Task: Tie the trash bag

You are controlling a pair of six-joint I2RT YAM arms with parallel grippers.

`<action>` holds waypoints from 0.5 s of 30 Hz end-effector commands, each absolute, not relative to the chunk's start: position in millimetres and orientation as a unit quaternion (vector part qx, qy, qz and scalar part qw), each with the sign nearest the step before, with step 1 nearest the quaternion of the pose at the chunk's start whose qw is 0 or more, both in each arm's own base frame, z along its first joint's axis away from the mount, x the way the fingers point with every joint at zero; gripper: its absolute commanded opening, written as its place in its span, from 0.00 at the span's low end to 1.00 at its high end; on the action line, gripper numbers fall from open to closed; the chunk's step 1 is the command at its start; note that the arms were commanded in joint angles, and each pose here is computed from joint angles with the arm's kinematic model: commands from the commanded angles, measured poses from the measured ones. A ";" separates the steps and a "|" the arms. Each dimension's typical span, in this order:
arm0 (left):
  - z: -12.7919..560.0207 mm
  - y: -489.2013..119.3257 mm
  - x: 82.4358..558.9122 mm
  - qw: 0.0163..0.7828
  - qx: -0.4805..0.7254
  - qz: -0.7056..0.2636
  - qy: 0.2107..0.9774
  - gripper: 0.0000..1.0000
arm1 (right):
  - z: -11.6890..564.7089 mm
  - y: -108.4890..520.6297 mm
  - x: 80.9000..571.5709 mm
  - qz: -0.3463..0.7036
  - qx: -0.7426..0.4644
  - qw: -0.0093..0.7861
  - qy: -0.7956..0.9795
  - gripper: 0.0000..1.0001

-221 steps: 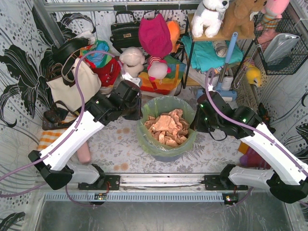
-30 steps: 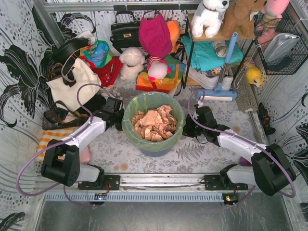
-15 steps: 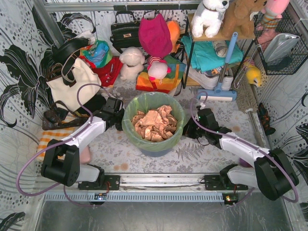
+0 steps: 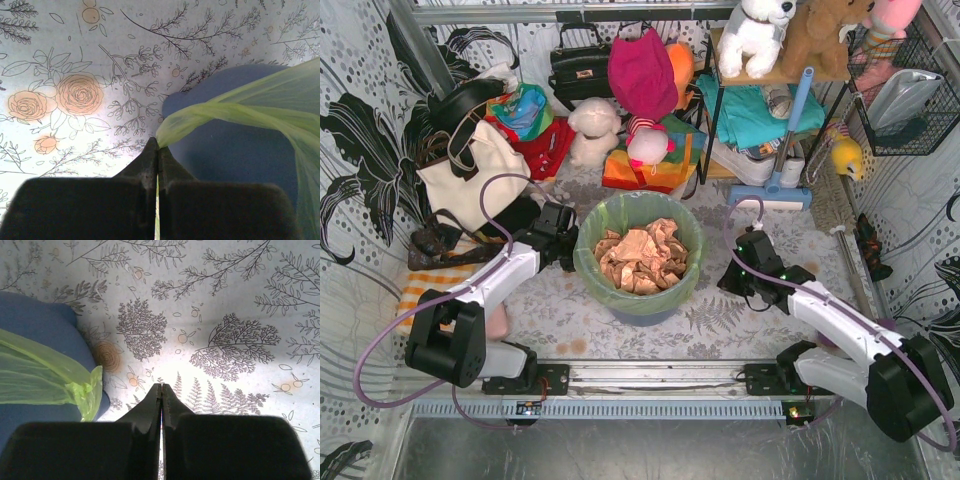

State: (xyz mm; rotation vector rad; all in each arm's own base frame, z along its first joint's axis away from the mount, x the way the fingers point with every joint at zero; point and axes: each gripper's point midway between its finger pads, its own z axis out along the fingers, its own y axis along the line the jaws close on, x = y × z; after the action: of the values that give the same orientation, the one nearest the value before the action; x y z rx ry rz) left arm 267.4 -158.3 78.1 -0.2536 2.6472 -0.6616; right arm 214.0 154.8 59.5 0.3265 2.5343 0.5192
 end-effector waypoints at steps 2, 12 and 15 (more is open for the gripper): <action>92.9 -159.8 276.3 0.228 -0.085 -0.242 0.939 0.00 | 90.3 166.6 222.7 0.229 0.090 0.295 0.923 0.00; 92.7 -160.7 276.5 0.230 -0.088 -0.247 0.937 0.00 | 120.4 224.2 223.4 0.385 0.042 0.276 0.880 0.47; 92.3 -161.1 276.8 0.229 -0.087 -0.247 0.937 0.00 | 113.8 227.7 224.0 0.386 0.039 0.263 0.883 0.49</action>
State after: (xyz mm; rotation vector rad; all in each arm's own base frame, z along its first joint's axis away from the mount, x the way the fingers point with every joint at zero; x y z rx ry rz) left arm 268.0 -158.5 82.1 -0.2523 2.6328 -0.6667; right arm 220.5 210.5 103.2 0.1585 2.4218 0.9303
